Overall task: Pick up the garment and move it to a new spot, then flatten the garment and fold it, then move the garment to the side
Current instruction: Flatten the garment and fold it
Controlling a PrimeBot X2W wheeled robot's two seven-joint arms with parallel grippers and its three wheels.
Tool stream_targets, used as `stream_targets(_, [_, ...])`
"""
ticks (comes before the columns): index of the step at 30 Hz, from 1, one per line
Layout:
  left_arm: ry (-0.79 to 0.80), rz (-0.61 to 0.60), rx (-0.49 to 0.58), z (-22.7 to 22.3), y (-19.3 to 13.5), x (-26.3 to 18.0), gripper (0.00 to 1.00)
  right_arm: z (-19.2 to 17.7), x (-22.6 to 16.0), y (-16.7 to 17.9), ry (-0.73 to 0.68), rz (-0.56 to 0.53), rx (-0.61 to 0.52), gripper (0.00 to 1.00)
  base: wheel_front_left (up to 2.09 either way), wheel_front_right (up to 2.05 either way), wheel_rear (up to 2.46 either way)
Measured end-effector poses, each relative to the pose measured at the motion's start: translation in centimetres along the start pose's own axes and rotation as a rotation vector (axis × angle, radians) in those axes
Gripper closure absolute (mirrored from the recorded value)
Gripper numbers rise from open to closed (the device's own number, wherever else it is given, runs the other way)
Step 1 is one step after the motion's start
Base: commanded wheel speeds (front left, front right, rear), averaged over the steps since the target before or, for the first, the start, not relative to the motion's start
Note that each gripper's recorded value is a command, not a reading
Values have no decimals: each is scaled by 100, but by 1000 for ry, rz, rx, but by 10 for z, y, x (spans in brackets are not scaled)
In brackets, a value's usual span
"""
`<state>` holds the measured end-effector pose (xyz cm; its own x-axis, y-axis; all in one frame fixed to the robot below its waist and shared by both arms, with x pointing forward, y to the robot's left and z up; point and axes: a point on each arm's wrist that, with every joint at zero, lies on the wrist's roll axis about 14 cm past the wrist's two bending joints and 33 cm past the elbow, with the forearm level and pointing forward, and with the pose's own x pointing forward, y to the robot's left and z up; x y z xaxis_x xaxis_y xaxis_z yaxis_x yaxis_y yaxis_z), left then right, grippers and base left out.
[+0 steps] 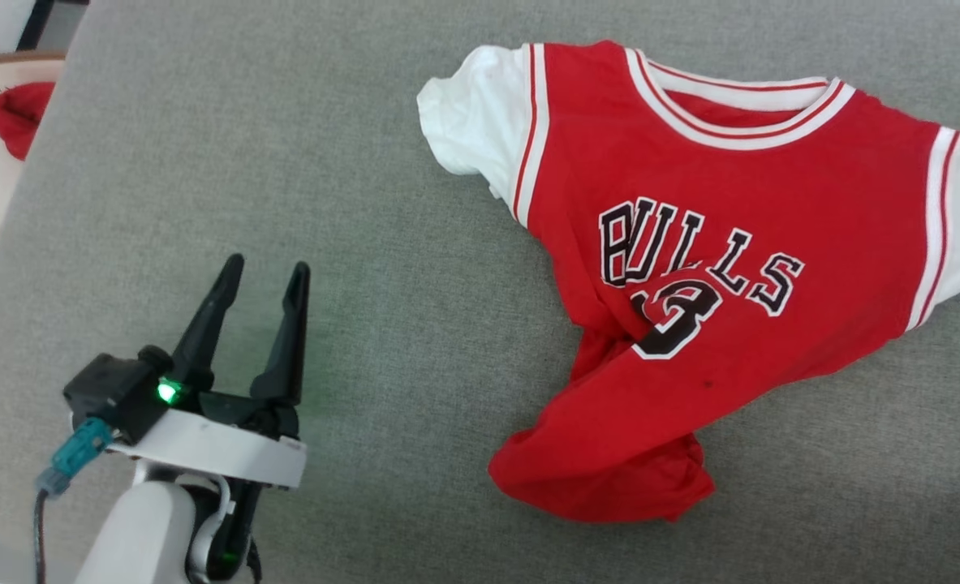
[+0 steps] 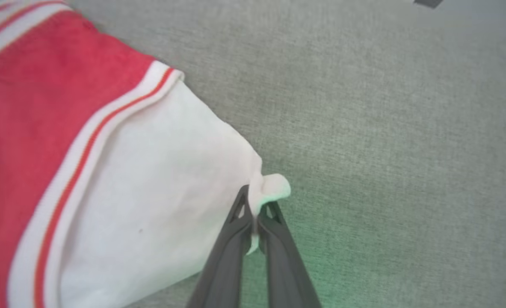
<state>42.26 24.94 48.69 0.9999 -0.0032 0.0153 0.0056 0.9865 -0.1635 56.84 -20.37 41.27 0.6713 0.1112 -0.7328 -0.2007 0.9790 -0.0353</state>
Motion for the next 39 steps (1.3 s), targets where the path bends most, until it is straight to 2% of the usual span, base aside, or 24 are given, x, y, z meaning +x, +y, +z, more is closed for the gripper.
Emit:
stream_targets(8, [-11,-52,67,15,1,-1,0,38,-47,1,-340,9,37,0,0,0,0])
stream_targets(14, [-8,-172,151,39,-16,34,0,24,-87,32,-527,86,66,0,0,0,0])
stream_targets(18, [26,-252,125,48,-33,61,0,9,-108,59,-604,142,120,0,0,0,0])
stream_targets(22, [85,-317,210,55,-40,94,0,-3,-123,76,-651,165,174,0,0,0,0])
stream_targets(26, [163,-367,265,52,-53,131,0,-16,-130,77,-663,149,216,0,0,0,0])
stream_targets(31, [371,-393,338,23,-63,171,0,-28,-135,60,-675,78,253,0,0,0,0])
stream_targets(39, [834,-382,345,-58,-61,196,0,-62,-123,38,-595,-17,288,0,0,0,0])
